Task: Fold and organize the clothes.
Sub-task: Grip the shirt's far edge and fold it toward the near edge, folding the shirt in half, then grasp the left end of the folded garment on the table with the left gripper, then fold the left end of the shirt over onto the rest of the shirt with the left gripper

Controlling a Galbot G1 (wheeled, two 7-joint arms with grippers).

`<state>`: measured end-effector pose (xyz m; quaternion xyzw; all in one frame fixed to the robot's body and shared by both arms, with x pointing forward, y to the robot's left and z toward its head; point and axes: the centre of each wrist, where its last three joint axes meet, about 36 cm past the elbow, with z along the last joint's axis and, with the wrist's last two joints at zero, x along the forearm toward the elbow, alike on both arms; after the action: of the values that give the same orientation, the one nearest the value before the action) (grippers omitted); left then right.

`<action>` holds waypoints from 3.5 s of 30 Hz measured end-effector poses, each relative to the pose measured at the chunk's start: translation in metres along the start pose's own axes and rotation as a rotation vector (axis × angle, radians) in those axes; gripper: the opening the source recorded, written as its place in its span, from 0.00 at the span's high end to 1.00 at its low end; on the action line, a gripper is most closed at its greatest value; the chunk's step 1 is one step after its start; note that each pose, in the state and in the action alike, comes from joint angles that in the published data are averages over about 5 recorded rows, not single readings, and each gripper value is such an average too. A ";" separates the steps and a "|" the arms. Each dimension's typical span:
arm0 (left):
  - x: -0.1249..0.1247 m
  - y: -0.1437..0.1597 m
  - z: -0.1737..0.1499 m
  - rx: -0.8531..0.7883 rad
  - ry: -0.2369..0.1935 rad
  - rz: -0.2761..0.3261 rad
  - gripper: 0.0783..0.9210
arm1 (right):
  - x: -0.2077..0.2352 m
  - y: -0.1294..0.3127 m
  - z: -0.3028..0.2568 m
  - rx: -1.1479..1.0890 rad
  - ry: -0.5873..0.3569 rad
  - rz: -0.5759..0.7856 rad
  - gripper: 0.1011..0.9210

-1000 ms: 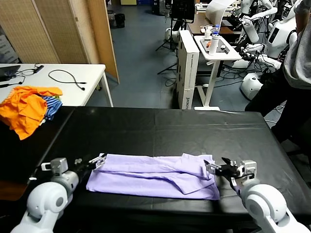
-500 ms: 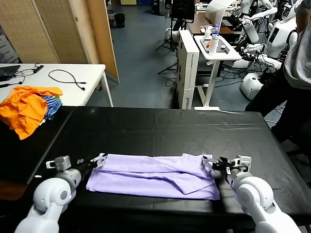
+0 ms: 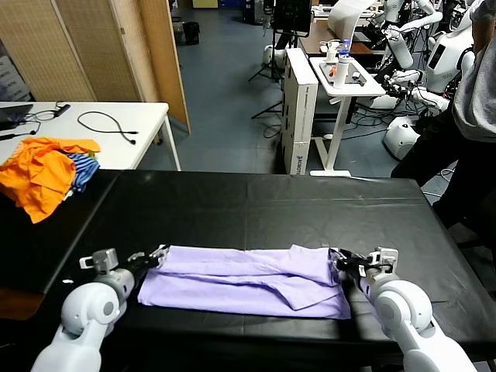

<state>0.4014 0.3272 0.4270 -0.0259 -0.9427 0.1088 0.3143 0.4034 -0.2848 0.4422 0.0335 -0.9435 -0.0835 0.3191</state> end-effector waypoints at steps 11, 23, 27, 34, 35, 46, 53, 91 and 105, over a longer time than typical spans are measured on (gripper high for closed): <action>0.006 0.003 0.002 -0.036 -0.004 -0.034 0.91 | -0.007 0.006 0.000 -0.002 -0.046 -0.011 0.95; 0.019 0.008 -0.002 -0.048 -0.023 -0.054 0.87 | 0.008 0.000 -0.007 0.033 -0.068 -0.138 0.64; 0.029 0.016 -0.007 -0.050 -0.032 -0.067 0.61 | 0.023 -0.005 -0.011 0.052 -0.106 -0.125 0.32; 0.056 0.023 -0.005 -0.031 -0.047 -0.094 0.12 | 0.048 -0.007 -0.009 0.067 -0.130 -0.114 0.03; 0.060 0.022 -0.003 -0.029 -0.050 -0.093 0.08 | 0.050 -0.007 -0.009 0.069 -0.131 -0.115 0.02; 0.076 0.006 0.025 0.004 -0.060 -0.086 0.02 | 0.063 -0.005 -0.006 0.078 -0.134 -0.119 0.02; 0.072 -0.001 0.043 0.010 -0.052 -0.094 0.02 | 0.065 -0.003 -0.003 0.077 -0.138 -0.118 0.02; 0.073 0.004 0.047 -0.359 -0.175 -0.236 0.89 | 0.060 -0.001 0.000 0.056 -0.155 -0.108 0.02; 0.096 -0.007 0.013 -0.447 -0.239 -0.253 0.89 | 0.086 0.001 0.003 0.035 -0.223 -0.146 0.02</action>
<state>0.3171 0.3295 0.4751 0.0361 -0.9694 -0.1398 0.1987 0.3330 -0.2933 0.4912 0.0981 -0.9694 -0.0932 0.2046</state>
